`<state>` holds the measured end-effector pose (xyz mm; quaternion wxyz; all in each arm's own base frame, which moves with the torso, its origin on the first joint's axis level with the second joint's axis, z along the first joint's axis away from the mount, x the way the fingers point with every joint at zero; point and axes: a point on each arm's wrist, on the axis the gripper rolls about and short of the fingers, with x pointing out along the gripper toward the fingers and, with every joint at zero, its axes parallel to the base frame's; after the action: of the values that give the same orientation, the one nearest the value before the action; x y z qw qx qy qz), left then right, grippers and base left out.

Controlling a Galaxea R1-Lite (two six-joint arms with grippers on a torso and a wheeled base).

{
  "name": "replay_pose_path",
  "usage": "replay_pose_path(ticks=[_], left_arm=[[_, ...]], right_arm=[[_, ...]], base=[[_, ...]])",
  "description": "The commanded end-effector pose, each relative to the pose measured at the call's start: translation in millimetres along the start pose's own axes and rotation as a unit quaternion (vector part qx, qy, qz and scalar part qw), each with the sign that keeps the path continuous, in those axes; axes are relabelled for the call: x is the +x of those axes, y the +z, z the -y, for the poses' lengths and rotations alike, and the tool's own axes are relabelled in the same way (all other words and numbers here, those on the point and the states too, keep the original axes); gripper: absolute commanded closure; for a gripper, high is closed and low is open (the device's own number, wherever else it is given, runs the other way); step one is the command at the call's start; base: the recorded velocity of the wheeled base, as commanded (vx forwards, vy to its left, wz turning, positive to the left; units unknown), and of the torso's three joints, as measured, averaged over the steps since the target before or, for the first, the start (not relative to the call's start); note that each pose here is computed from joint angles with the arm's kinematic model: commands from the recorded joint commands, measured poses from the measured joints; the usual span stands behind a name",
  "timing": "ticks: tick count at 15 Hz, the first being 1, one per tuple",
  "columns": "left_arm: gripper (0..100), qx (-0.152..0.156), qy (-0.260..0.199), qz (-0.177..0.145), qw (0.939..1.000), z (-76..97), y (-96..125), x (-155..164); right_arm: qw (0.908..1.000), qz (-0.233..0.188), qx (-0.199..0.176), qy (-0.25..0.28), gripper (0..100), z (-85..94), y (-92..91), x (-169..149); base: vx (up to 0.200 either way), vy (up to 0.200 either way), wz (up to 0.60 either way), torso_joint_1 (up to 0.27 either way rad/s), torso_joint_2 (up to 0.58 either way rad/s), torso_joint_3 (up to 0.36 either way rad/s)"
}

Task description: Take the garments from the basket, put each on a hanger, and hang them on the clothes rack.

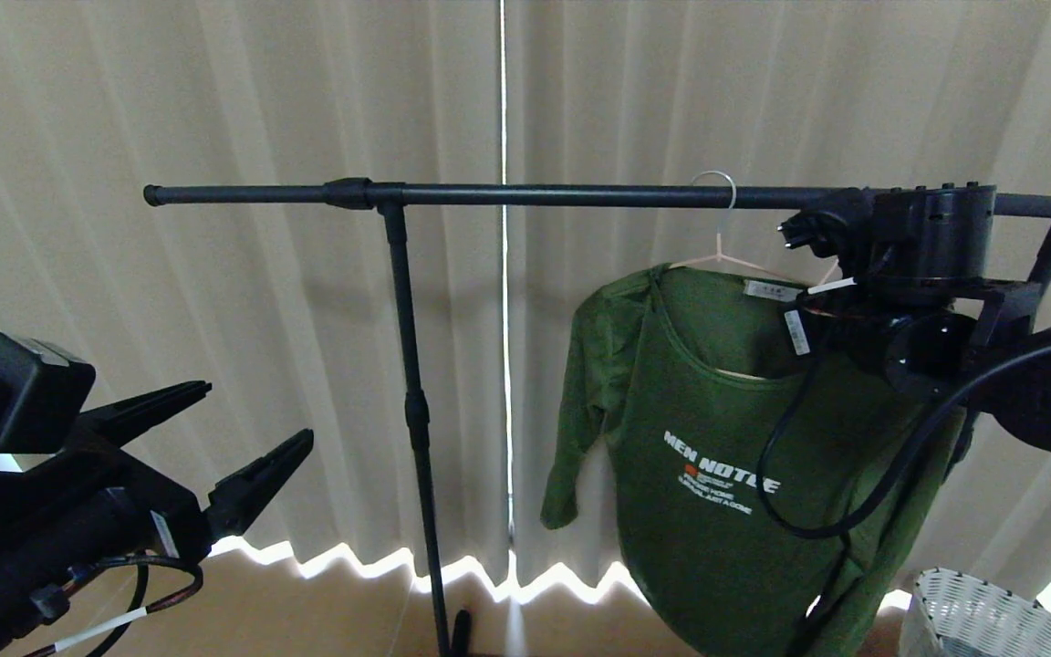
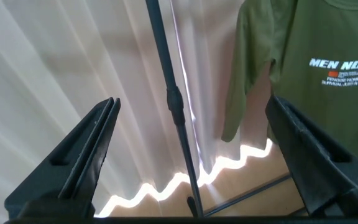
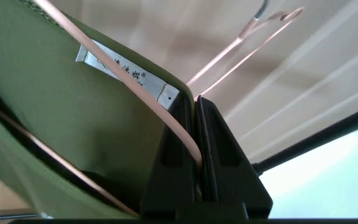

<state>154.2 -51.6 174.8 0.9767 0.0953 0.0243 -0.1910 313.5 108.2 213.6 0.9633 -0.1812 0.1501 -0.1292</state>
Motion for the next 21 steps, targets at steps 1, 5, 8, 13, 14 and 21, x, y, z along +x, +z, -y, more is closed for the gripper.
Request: replay_pose_path(ticks=[1,5,8,13,14,21], left_arm=[[0,0.0,-0.001,-0.004,1.0,0.1,-1,2],[0,0.0,-0.001,-0.007,1.0,0.4,-3,2],[0,0.001,-0.001,-0.005,1.0,0.3,-2,1],[0,0.001,0.001,-0.004,1.0,-0.4,-2,0],[0,0.001,0.002,-0.003,1.0,-0.5,-1,0],[0,0.001,0.004,-0.001,1.0,-0.7,-1,-1]], right_arm=[[0.9999,0.006,-0.003,0.013,100,-8.9,1.8,-4],[0.9986,0.022,-0.013,0.046,100,-28.5,10.0,-19],[0.9977,0.018,-0.036,0.054,100,-39.1,6.4,-16],[0.9974,0.028,-0.023,0.062,0,-41.2,6.3,-21],[0.9974,0.033,-0.012,0.063,0,-40.5,5.4,-22],[0.9815,0.091,0.025,0.167,0,-47.6,-10.9,-23]], base=[[0.0,0.0,0.0,0.0,0.0,0.0],[0.0,0.0,0.0,0.0,0.0,0.0],[0.0,0.0,0.0,0.0,0.0,0.0],[0.0,0.0,0.0,0.0,0.0,0.0],[0.0,0.0,0.0,0.0,0.0,0.0],[0.0,0.0,0.0,0.0,0.0,0.0]])
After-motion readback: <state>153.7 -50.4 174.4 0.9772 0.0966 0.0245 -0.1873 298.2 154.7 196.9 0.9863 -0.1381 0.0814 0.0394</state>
